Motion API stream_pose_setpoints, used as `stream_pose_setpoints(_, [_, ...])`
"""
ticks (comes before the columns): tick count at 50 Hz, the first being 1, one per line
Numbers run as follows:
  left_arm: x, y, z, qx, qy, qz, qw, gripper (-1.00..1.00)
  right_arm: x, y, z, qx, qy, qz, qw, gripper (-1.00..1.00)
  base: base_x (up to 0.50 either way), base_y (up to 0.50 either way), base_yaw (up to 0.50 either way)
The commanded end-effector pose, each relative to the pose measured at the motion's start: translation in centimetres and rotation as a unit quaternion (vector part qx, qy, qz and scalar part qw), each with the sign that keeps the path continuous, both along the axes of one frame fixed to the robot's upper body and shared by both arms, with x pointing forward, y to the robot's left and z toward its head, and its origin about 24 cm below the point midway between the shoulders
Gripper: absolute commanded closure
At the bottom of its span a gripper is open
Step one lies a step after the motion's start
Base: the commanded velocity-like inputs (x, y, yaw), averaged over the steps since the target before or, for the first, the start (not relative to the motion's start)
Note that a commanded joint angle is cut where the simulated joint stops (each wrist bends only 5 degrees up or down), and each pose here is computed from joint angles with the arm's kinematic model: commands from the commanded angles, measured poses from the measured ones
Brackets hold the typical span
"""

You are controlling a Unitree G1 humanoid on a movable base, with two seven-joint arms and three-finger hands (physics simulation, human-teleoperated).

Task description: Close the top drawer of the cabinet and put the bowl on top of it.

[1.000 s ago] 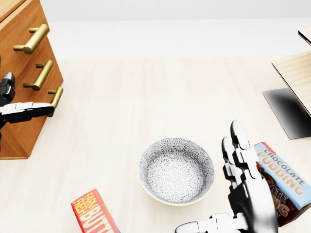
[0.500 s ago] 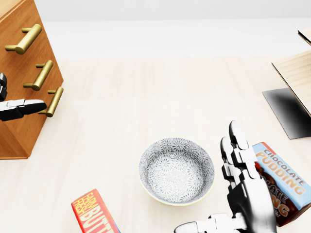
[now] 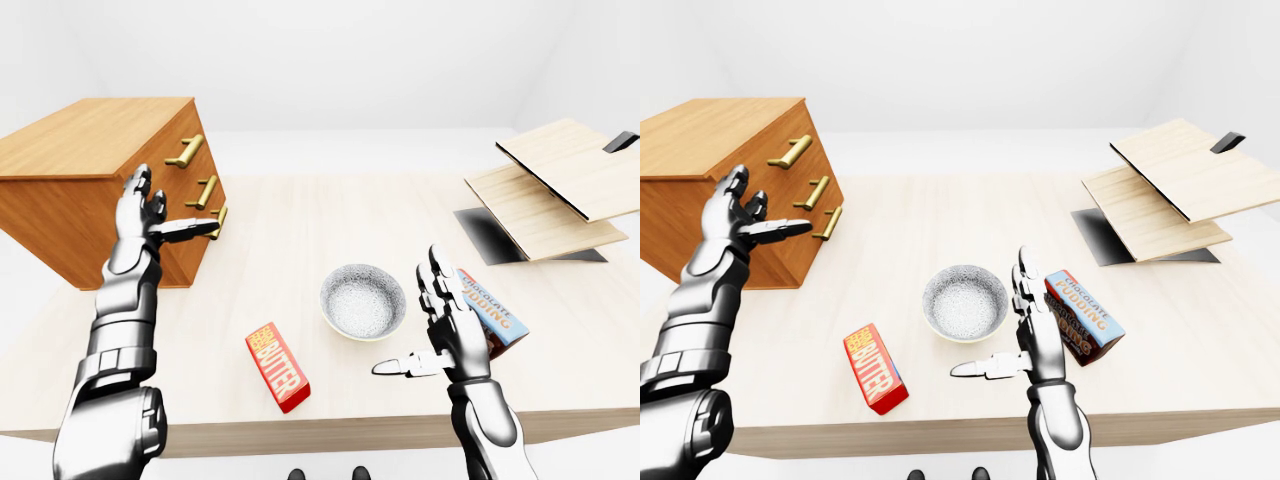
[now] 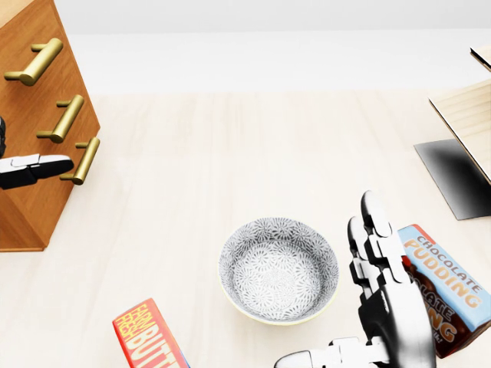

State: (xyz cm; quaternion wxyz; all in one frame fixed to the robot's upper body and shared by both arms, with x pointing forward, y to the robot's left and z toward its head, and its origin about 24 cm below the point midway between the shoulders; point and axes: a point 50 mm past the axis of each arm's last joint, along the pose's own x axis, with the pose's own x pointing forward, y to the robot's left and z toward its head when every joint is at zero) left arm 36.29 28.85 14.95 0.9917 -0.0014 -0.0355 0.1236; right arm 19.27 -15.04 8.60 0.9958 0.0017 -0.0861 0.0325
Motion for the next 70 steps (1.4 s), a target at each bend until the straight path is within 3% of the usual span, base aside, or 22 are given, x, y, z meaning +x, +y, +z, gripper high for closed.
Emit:
stream_pose_setpoints(1, [-0.3,1.6,-0.1,0.022,0.015,0.075,0.997,-1.0,0.0,0.0,0.0,0.0,0.0,0.0,1.0,-1.0,0.0,0.0,0.0])
stream_pose_setpoints(6, [-0.3,1.2,-0.4,0.017,0.016,0.06,0.998,-1.0,0.0,0.0,0.0,0.0,0.0,0.0,1.0,-1.0,0.0,0.0,0.0])
stream_pose_setpoints(17, [-1.4,-1.6,0.3,0.03,-0.039,-0.004,0.999,-1.0,0.0,-0.1,0.0,0.0,0.0,-0.001,1.0,-1.0,0.0,0.0,0.0])
stream_pose_setpoints(26, [-4.1,-4.5,2.7,0.062,-0.131,-0.05,0.988,-1.0,0.1,0.0,0.0,0.0,0.0,-0.001,1.0,-1.0,0.0,0.0,0.0])
stream_pose_setpoints(36, [-7.0,-7.5,3.8,0.093,-0.189,-0.093,0.973,-1.0,0.0,-0.1,0.1,0.001,-0.001,0.0,1.0,-1.0,0.0,0.0,0.0])
stream_pose_setpoints(43, [-8.6,-9.4,3.4,0.113,-0.197,-0.126,0.966,-1.0,0.0,-0.2,0.1,0.002,-0.001,-0.002,1.0,-1.0,0.0,0.0,0.0])
stream_pose_setpoints(53, [-13.9,-13.7,4.0,0.175,-0.24,-0.17,0.94,-1.0,0.0,-0.2,0.1,0.003,-0.002,0.002,1.0,-1.0,0.0,0.0,0.0])
stream_pose_setpoints(56, [-14.9,-14.8,3.8,0.189,-0.238,-0.178,0.936,-1.0,0.0,-0.2,0.1,0.002,-0.002,0.002,1.0,-1.0,0.0,0.0,0.0])
stream_pose_setpoints(65, [-14.8,-17.0,2.4,0.207,-0.209,-0.191,0.936,-1.0,-0.1,-0.3,0.2,0.004,-0.003,0.003,1.0,-1.0,0.0,0.0,0.0])
stream_pose_setpoints(70, [-15.2,-17.8,2.8,0.215,-0.22,-0.19,0.932,-1.0,-0.3,-0.4,0.4,0.006,-0.005,0.004,1.0,-1.0,0.0,0.0,0.0])
